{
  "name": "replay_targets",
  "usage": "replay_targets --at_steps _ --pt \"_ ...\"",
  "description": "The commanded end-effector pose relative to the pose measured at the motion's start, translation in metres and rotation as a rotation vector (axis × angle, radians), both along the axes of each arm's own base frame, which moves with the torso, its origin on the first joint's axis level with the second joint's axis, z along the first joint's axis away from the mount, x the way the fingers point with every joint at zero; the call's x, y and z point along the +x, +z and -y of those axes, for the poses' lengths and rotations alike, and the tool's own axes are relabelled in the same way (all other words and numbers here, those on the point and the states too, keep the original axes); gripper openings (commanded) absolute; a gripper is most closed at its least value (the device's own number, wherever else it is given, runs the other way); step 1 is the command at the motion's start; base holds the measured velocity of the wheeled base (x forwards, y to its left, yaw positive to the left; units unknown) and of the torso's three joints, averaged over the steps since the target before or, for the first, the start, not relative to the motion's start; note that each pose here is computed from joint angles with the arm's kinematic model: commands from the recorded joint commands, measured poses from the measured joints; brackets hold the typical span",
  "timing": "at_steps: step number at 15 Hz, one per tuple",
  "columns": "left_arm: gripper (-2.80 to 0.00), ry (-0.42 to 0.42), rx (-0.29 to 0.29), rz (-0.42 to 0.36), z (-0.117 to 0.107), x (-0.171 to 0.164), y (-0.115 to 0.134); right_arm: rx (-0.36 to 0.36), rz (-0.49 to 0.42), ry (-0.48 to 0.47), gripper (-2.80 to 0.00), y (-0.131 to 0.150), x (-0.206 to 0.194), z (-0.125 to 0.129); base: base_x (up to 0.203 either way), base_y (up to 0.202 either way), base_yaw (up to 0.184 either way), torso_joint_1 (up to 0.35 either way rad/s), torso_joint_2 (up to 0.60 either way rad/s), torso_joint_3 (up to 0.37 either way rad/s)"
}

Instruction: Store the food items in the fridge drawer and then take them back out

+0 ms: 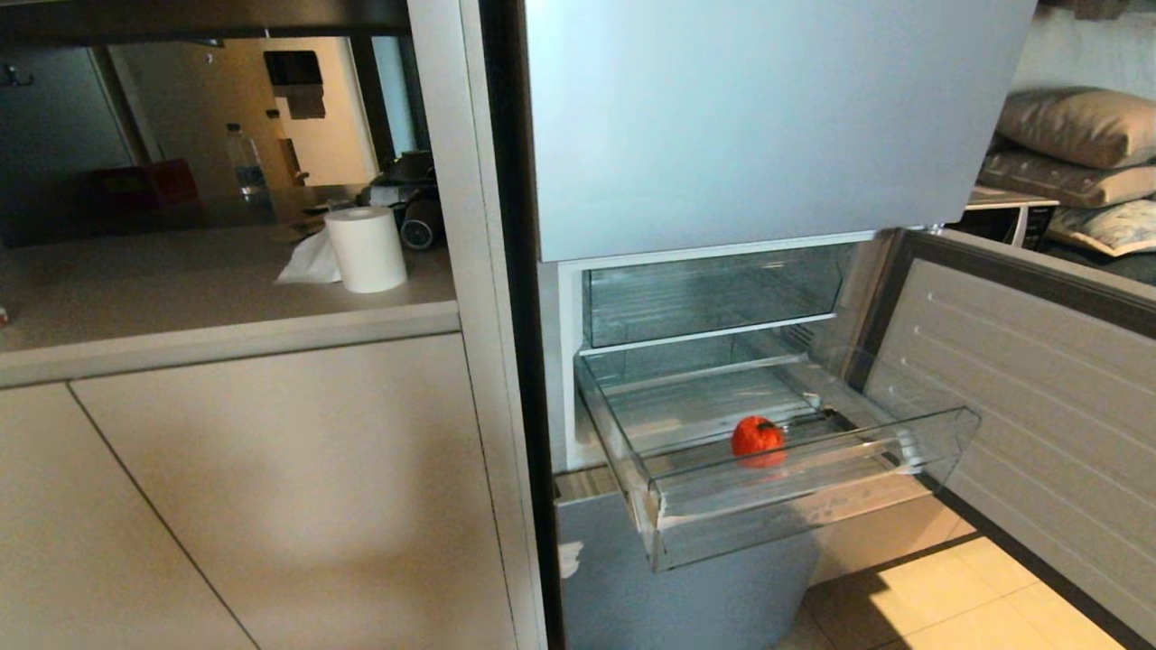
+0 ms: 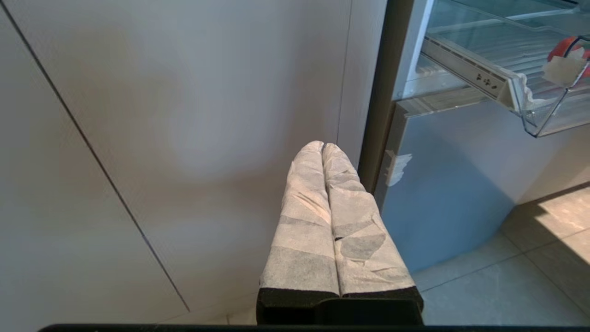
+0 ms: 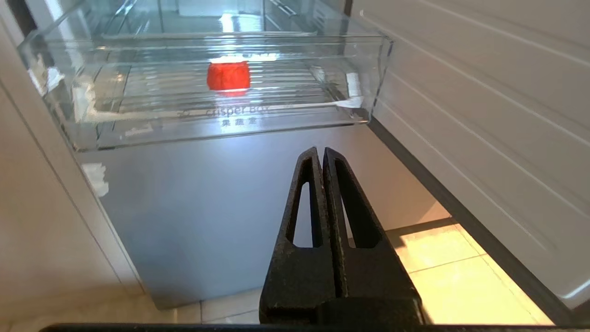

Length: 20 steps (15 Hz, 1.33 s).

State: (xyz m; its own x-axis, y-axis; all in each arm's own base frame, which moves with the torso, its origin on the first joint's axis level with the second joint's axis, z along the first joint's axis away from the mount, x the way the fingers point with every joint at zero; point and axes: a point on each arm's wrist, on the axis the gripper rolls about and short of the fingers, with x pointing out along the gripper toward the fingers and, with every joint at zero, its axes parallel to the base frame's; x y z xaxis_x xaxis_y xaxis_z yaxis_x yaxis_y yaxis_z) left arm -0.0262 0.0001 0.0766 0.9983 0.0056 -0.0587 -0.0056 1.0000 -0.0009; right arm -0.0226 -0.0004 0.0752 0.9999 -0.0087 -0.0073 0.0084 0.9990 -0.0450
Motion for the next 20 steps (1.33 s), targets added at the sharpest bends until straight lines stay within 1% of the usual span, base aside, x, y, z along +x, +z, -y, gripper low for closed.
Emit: replay_targets --at_steps 1,4,8,12,14,15,16,18,20 --pt "-2.80 0.001 0.000 -0.001 0.000 0.000 0.000 0.003 -0.003 -0.001 -2.80 -0.001 0.000 0.000 0.004 0.003 -0.057 0.007 0.00 -0.002" --pt "-2.80 0.001 0.000 0.000 0.000 0.000 0.000 0.015 -0.003 -0.002 -2.80 -0.001 0.000 0.000 0.001 0.004 -0.155 0.000 0.00 0.001" --pt "-2.80 0.001 0.000 -0.001 0.000 0.000 0.000 0.079 0.003 -0.019 -2.80 -0.001 0.000 0.000 0.000 0.007 -0.175 0.006 0.00 0.001" --pt "-2.80 0.001 0.000 -0.001 0.000 0.000 0.000 0.080 -0.005 -0.017 -2.80 0.000 0.001 0.000 0.001 0.007 -0.165 0.003 0.00 0.002" --pt "-2.80 0.001 0.000 -0.001 0.000 0.000 0.000 0.079 -0.039 -0.024 -2.80 0.006 0.005 0.000 0.001 0.003 -0.053 0.006 0.00 0.001" --pt "-2.80 0.001 0.000 -0.001 0.000 0.000 0.000 0.083 -0.036 -0.044 -2.80 0.013 0.008 0.001 0.000 0.000 0.000 0.000 0.00 0.000" --pt "-2.80 0.001 0.000 -0.001 0.000 0.000 0.000 0.095 -0.045 -0.099 -2.80 0.022 0.012 0.002 0.000 0.000 0.000 0.000 0.00 0.000" --pt "-2.80 0.001 0.000 0.000 0.000 0.000 0.000 0.137 -0.083 -0.256 -2.80 0.049 0.027 0.004 0.000 0.000 0.000 0.000 0.00 0.000" --pt "-2.80 0.001 0.000 -0.001 0.000 0.000 0.000 0.184 -0.133 -0.417 -2.80 0.068 0.048 0.010 0.000 0.000 0.000 0.000 0.00 0.000"
